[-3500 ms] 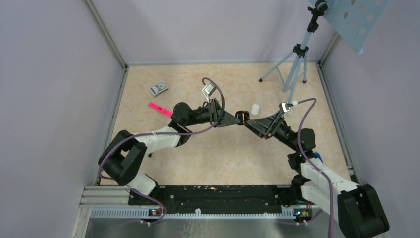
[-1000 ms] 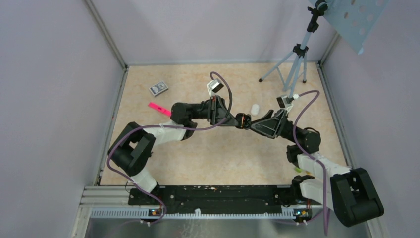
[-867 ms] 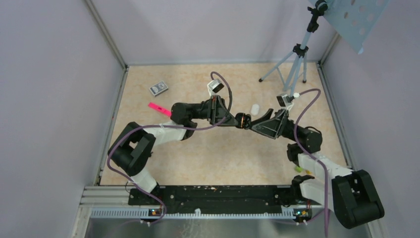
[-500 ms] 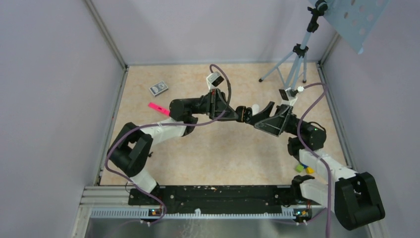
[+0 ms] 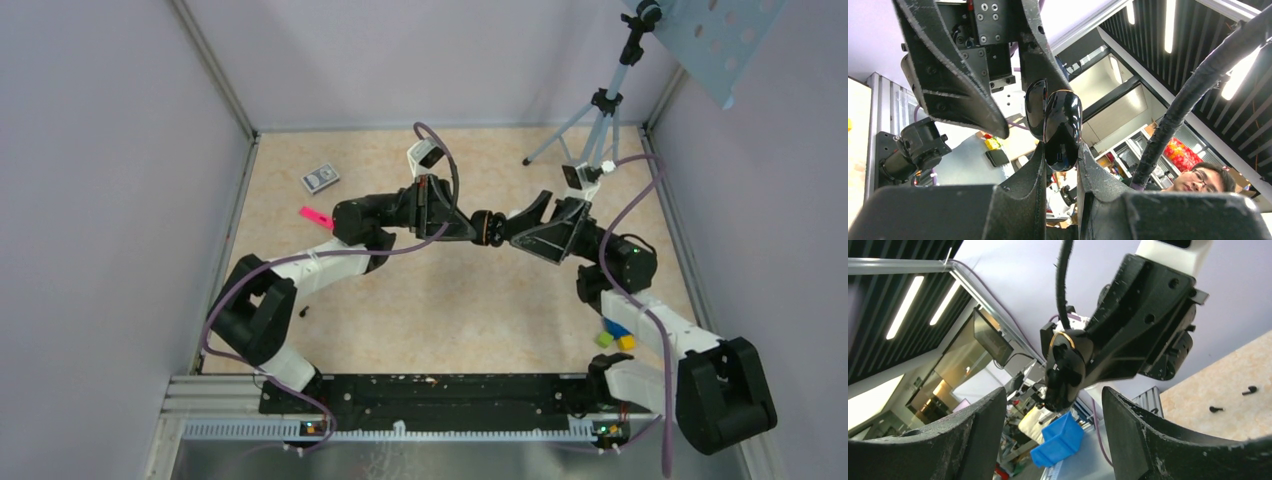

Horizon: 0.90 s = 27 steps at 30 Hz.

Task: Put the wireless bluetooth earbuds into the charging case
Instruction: Pass from the left arm to the right

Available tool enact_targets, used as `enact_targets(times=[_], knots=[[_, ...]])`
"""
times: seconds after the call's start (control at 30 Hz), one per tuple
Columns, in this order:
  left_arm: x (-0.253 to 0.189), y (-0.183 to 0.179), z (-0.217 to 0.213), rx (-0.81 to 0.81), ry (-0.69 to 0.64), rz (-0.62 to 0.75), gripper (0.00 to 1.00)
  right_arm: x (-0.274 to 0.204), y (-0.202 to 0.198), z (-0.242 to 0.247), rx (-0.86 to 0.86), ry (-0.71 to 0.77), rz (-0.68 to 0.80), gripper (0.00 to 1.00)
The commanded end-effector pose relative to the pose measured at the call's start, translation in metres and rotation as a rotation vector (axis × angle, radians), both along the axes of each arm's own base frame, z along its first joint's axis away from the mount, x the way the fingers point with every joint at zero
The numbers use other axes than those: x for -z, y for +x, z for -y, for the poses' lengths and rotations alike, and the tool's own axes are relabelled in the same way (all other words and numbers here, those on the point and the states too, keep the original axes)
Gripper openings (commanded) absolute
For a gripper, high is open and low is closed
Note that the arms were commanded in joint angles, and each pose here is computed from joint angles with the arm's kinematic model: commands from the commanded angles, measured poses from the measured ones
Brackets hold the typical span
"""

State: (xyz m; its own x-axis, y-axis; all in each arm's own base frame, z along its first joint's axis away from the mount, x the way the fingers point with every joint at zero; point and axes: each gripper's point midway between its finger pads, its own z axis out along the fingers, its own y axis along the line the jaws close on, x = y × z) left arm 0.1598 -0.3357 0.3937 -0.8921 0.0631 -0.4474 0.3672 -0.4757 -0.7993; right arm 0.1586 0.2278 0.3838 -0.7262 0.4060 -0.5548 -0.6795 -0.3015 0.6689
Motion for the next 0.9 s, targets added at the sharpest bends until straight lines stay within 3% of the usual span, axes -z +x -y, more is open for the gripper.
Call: enact_targets(times=[0.0,0.3,0.67,0.87], knots=[[-0.029,-0.020,-0.016,-0.017,-0.116,0.154,0.00,-0.041,-0.032,0.009,0.002,0.111,0.294,0.68],[-0.029,-0.022,-0.017,-0.014,-0.122,0.158,0.00,-0.041,-0.031,0.009,0.002,0.122,0.274,0.56],[-0.030,-0.023,-0.018,-0.013,-0.126,0.164,0.00,-0.034,-0.027,-0.001,-0.025,0.107,0.256,0.50],[-0.028,-0.023,-0.018,-0.014,-0.119,0.164,0.00,-0.034,-0.025,-0.001,-0.021,0.112,0.252,0.41]])
